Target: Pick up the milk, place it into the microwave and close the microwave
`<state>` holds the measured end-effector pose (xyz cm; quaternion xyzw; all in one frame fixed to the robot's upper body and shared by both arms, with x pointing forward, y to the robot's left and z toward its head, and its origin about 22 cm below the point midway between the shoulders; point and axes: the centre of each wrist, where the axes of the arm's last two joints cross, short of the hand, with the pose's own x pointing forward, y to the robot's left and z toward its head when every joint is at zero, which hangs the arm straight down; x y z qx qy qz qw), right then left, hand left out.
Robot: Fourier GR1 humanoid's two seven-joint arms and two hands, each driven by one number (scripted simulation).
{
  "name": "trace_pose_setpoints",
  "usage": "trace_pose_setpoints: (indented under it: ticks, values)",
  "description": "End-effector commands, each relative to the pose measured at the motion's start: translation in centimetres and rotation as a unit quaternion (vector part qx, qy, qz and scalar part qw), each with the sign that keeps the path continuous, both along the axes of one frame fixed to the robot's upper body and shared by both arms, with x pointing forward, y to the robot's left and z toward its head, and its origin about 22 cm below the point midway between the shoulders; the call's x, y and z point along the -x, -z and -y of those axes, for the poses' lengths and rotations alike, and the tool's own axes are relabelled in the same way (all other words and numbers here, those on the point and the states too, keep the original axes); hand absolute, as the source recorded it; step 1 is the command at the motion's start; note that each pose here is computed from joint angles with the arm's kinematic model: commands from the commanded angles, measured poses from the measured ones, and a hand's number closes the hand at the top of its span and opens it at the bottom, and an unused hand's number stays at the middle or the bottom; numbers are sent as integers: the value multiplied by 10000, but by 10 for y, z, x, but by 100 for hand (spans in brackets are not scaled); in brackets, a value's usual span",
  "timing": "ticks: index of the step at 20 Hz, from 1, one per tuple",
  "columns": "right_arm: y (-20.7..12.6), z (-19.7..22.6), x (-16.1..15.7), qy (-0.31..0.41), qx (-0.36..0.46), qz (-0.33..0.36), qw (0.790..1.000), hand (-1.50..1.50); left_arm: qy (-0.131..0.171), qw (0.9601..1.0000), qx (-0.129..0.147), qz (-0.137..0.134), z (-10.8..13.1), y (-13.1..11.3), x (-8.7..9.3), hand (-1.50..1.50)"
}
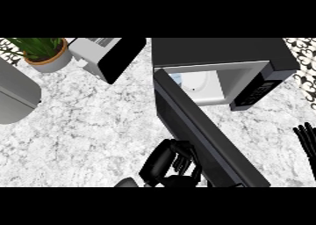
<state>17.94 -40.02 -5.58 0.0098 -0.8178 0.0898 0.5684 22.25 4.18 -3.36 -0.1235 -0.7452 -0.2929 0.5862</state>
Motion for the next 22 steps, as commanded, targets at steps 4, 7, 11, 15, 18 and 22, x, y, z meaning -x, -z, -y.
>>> trace_pose_setpoints:
  ticks: [4,7,11,15,18,22]
  values:
    - [-32,-12,0,-939,-470,490,9933,-150,-321,9995,3,-21,12,15,-9,150]
    - [-40,-25,-5,-1074,-484,539,9916,-150,-199,9997,-74,-125,21,12,-13,150]
    - [-64,-26,-14,-1313,-547,656,9877,-150,-213,9994,258,-32,25,5,-18,150]
    - [-86,-25,-18,-1568,-483,608,9846,-150,-451,9970,624,-17,31,-12,-30,150]
    - [-101,-20,-19,-1597,-213,599,9851,-150,-737,9940,788,182,35,-19,-34,150]
    - [-117,-18,-23,-1809,-102,678,9811,-150,-1319,9856,1022,272,35,-33,-49,150]
